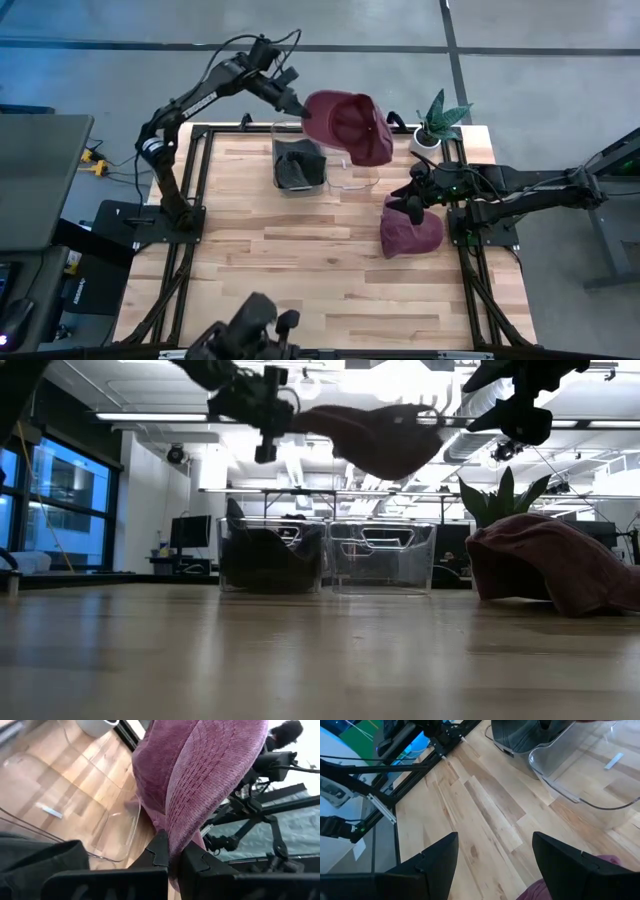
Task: Pick & Place hat
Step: Put the left red cap into the right transparent bin
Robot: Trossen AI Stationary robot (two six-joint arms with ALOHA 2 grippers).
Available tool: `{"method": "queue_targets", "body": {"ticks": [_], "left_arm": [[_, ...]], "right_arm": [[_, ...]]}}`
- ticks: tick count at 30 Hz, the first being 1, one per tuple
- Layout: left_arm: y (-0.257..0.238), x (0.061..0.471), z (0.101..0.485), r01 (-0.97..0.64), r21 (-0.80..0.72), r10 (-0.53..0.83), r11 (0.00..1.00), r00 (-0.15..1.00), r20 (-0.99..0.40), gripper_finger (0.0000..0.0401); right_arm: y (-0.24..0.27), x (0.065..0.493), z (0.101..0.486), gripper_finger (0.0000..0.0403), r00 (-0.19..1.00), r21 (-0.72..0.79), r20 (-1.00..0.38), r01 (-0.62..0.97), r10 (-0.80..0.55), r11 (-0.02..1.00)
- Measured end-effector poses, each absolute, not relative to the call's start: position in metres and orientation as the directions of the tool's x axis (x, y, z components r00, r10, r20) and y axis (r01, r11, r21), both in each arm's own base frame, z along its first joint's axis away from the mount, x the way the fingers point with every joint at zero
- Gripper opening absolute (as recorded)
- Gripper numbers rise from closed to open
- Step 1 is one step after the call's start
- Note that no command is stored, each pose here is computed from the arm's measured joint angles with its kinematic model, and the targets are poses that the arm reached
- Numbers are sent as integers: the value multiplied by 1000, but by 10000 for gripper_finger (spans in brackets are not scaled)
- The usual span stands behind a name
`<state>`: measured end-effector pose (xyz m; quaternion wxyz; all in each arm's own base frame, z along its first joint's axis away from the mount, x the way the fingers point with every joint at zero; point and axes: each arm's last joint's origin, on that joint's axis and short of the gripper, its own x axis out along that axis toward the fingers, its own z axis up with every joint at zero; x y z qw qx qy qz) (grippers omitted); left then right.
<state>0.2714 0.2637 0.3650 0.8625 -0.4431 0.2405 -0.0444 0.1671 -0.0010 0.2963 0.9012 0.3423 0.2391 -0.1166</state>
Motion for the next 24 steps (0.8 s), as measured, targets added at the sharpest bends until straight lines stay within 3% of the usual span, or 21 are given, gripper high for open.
{"method": "queue_targets", "body": {"ticks": [9,24], "left_arm": [[295,274,328,21,-867,-450,498,861,-238,0],[298,274,316,-34,-878,-443,478,853,-275,0]], "right_arm": [[-1,167,296,250,859,561,-511,374,-47,738],[-1,167,296,250,859,562,-511,375,-47,737]]}}
